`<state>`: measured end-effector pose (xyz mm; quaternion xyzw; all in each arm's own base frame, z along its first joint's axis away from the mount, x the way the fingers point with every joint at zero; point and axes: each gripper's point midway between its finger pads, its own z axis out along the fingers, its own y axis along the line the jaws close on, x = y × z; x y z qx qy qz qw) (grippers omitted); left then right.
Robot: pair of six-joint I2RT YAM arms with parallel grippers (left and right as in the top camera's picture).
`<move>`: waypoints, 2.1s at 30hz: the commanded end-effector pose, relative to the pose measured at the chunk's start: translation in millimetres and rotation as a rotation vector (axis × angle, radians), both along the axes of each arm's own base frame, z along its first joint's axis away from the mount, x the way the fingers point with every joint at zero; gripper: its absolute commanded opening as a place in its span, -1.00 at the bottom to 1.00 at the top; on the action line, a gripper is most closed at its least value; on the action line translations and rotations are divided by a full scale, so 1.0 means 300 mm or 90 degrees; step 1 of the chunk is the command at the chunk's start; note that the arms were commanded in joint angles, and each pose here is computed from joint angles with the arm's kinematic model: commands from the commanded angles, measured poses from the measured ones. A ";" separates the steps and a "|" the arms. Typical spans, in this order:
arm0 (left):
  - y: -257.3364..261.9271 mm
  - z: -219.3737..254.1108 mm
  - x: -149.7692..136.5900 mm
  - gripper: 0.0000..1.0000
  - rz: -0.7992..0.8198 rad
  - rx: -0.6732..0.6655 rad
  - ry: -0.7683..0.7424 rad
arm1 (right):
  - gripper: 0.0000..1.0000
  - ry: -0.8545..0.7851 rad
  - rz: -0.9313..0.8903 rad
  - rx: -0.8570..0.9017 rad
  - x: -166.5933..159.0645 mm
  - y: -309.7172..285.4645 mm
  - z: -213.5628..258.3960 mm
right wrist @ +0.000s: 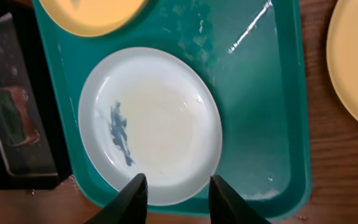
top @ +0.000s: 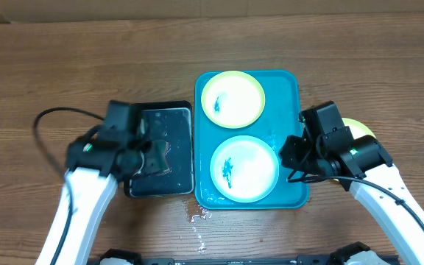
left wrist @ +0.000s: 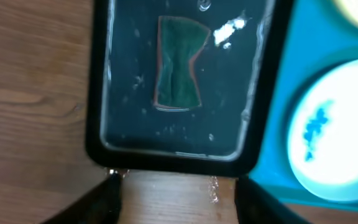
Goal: Clean dirty plates on tray and stack at the side
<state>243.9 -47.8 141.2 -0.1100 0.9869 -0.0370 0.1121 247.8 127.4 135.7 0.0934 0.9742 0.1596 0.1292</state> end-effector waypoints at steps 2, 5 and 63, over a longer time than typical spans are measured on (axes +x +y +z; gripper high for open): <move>-0.011 -0.140 0.049 0.05 -0.014 0.019 0.067 | -0.32 -0.024 0.020 -0.028 0.015 -0.021 0.012; -0.023 -0.223 0.105 -0.01 -0.014 0.021 0.083 | -0.32 -0.027 0.017 -0.041 0.018 -0.033 0.010; -0.013 -0.088 0.173 -0.91 -0.044 0.046 0.075 | -0.23 0.149 0.001 -0.034 0.021 -0.091 -0.246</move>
